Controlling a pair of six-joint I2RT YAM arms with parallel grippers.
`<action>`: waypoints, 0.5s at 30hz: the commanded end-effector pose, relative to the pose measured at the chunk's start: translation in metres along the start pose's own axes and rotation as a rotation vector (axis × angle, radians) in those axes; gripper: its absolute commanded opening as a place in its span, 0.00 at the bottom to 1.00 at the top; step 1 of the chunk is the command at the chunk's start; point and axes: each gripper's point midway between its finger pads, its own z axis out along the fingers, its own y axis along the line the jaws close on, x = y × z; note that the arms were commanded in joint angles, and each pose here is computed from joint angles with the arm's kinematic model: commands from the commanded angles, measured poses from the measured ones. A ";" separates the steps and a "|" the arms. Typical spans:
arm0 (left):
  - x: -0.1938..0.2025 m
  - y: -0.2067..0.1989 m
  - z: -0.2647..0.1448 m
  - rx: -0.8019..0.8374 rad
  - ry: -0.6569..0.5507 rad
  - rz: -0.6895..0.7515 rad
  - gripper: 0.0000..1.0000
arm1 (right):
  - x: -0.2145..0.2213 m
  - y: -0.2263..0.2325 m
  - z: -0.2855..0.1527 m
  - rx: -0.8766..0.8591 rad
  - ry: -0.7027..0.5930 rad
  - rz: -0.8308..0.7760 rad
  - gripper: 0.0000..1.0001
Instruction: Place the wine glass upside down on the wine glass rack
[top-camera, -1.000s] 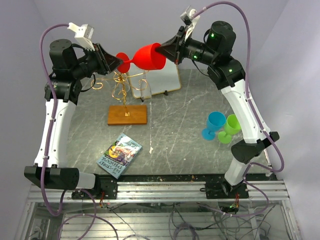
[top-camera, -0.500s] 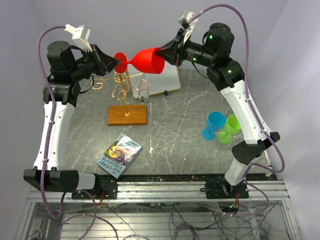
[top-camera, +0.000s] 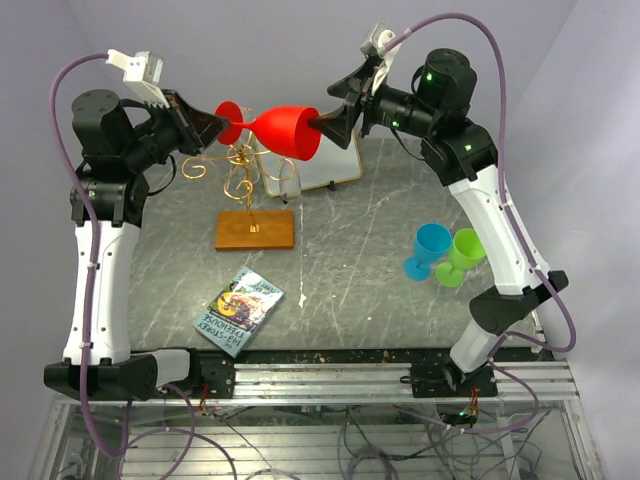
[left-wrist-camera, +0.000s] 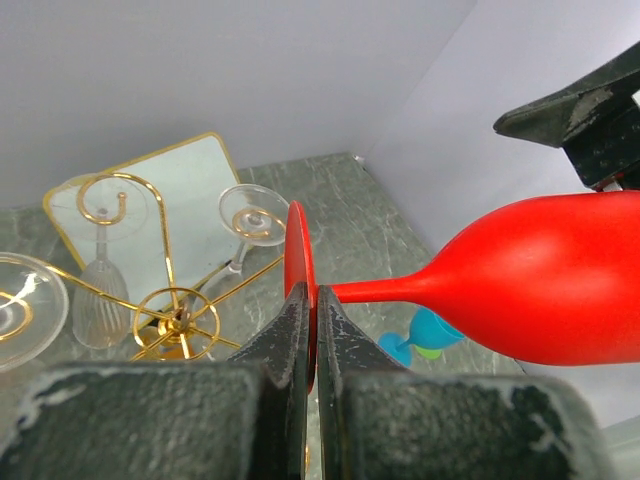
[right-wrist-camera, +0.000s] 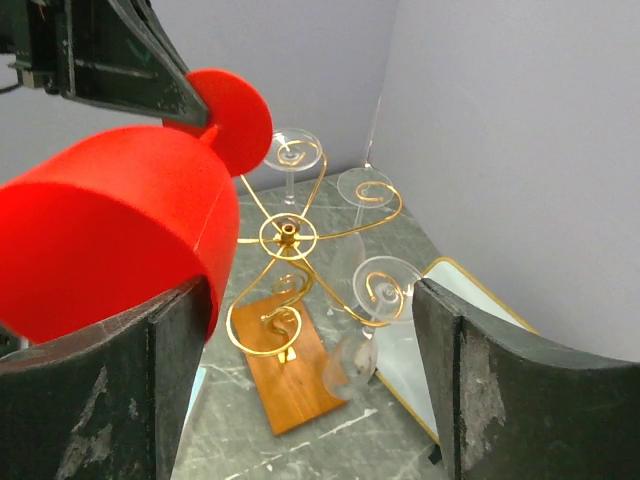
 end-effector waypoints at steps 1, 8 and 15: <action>-0.017 0.005 -0.018 -0.045 -0.065 0.019 0.07 | -0.011 0.005 -0.019 0.021 0.006 -0.072 0.84; -0.029 0.016 -0.033 -0.135 -0.103 0.073 0.07 | -0.016 0.000 -0.042 0.068 0.030 -0.129 0.94; -0.041 0.024 -0.049 -0.199 -0.123 0.133 0.07 | -0.012 -0.028 -0.069 0.141 0.062 -0.126 0.95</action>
